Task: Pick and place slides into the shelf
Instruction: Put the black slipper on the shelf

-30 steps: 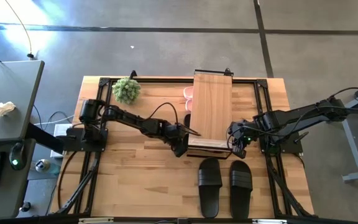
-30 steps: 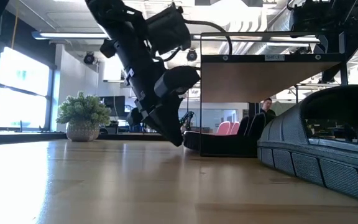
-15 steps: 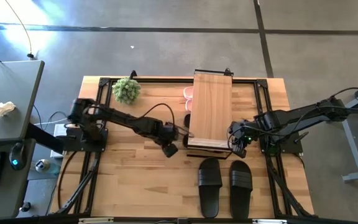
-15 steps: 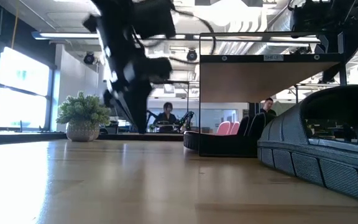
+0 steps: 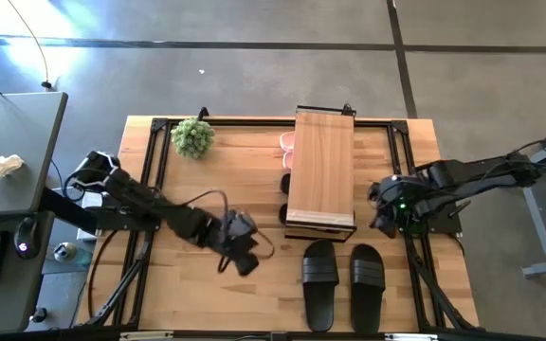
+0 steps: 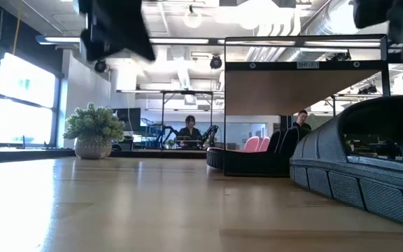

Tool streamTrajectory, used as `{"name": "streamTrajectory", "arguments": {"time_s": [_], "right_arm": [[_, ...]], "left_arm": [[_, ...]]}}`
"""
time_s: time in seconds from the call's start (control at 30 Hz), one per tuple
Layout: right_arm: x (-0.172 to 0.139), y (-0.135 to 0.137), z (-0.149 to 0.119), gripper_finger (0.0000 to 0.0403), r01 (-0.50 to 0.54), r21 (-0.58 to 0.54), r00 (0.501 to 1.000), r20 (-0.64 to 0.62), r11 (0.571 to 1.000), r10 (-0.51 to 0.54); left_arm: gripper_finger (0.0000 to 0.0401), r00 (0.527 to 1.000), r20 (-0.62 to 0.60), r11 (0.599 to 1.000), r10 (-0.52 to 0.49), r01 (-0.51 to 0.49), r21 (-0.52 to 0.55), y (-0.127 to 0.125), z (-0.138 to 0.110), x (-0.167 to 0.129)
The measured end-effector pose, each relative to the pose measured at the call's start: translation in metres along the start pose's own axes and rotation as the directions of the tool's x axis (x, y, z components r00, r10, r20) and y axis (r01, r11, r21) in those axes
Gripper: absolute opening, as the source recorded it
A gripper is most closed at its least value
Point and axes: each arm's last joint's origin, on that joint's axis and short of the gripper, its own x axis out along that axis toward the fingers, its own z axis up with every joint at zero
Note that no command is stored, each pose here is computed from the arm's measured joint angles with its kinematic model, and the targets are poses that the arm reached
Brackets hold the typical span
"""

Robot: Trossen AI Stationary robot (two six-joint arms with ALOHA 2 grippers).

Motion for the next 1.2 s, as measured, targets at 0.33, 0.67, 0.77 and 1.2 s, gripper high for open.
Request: {"name": "streamTrajectory", "arguments": {"time_s": [0.33,0.67,0.77,1.2], "right_arm": [[-0.031,0.049,-0.008,0.0000,-0.521,-0.186,0.831,0.112,0.833,0.545],[-0.034,0.091,-0.034,0.0000,-0.283,-0.340,0.935,0.111,0.897,0.337],[-0.037,0.105,-0.039,0.0000,-0.119,-0.391,0.979,0.105,0.913,0.172],[0.033,0.148,-0.085,0.0000,0.458,-0.369,0.879,0.050,0.809,-0.475]], "left_arm": [[0.0000,0.947,0.313,0.997,-0.068,0.075,-0.009,-0.046,-0.026,-0.016],[0.0000,0.940,0.341,0.999,-0.017,0.030,-0.033,-0.044,-0.026,-0.011],[0.0000,0.940,0.341,0.999,-0.010,0.026,-0.043,-0.042,-0.022,-0.009],[0.0000,0.969,0.227,0.995,-0.101,0.105,-0.002,-0.044,-0.026,-0.008]]}}
